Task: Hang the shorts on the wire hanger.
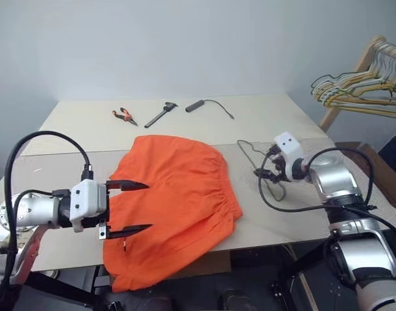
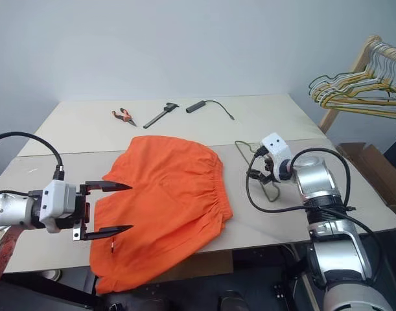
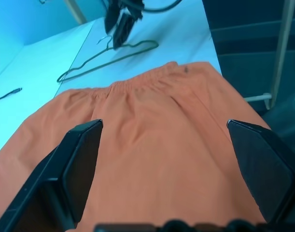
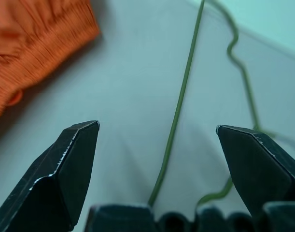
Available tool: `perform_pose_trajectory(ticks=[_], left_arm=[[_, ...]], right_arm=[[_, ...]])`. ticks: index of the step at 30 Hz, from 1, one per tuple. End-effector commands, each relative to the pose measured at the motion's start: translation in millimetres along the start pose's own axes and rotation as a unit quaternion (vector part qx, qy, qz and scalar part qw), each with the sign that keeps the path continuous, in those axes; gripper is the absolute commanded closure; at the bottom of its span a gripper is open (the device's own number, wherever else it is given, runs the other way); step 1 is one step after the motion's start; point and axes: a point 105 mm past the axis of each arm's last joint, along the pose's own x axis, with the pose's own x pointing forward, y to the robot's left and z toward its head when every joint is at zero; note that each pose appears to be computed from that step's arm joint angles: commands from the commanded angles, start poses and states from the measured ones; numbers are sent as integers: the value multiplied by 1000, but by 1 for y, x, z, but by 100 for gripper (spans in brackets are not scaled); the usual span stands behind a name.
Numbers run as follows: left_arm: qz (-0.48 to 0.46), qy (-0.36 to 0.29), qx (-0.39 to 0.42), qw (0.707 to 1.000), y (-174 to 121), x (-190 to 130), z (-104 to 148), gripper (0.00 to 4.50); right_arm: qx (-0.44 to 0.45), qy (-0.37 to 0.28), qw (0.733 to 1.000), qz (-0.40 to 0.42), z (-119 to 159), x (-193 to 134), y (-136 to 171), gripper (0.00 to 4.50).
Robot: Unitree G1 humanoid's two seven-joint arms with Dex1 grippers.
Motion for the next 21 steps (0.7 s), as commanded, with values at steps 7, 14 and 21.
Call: perform_pose_trajectory(ticks=[7, 14, 21], left_arm=[[-61, -27, 8, 998, -4, 19, 10, 2], [-60, -34, 12, 998, -4, 25, 9, 0], [-57, -42, 15, 997, -4, 27, 9, 0]], right_arm=[[3, 27, 999, 20, -7, 19, 2, 0], [12, 85, 996, 10, -28, 25, -3, 38], [23, 113, 993, -2, -38, 31, -2, 270]])
